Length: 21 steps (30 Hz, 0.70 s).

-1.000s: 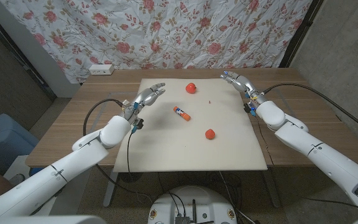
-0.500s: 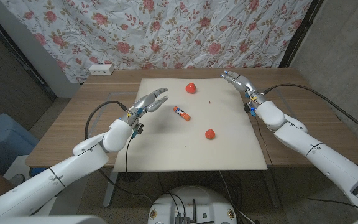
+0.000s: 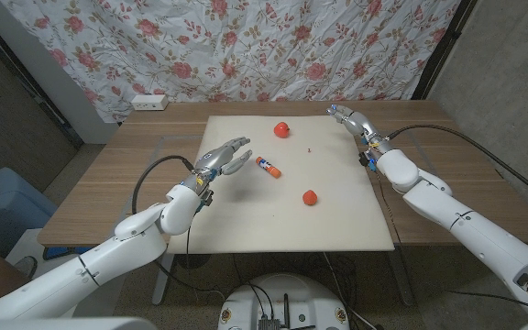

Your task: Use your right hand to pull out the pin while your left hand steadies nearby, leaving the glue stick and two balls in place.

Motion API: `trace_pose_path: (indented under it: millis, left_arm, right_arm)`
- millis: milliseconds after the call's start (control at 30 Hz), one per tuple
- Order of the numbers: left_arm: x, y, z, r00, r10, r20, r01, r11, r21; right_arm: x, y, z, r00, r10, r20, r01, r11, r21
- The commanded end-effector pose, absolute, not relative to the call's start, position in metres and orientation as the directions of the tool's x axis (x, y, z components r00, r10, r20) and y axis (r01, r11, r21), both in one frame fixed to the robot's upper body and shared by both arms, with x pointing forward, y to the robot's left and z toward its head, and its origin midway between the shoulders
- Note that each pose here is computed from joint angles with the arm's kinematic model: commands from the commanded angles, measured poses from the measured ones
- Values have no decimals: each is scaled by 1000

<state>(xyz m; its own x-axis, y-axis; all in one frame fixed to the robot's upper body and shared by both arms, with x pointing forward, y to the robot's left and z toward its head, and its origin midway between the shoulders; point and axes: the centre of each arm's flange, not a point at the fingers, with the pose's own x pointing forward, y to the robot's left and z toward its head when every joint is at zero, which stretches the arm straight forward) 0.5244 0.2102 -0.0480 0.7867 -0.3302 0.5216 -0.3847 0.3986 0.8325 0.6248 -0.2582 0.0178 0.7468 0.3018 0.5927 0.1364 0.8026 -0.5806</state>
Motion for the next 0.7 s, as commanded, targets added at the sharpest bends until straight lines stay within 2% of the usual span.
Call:
trace_pose_path:
  millis: [33, 700]
  left_arm:
    - [523, 197, -60, 794, -311, 523, -431, 319, 844]
    - [520, 191, -87, 840, -329, 432, -379, 214, 900]
  right_arm:
    - [629, -255, 15, 753, 296, 588, 130, 808, -574]
    - [630, -254, 12, 753, 290, 591, 130, 814, -566]
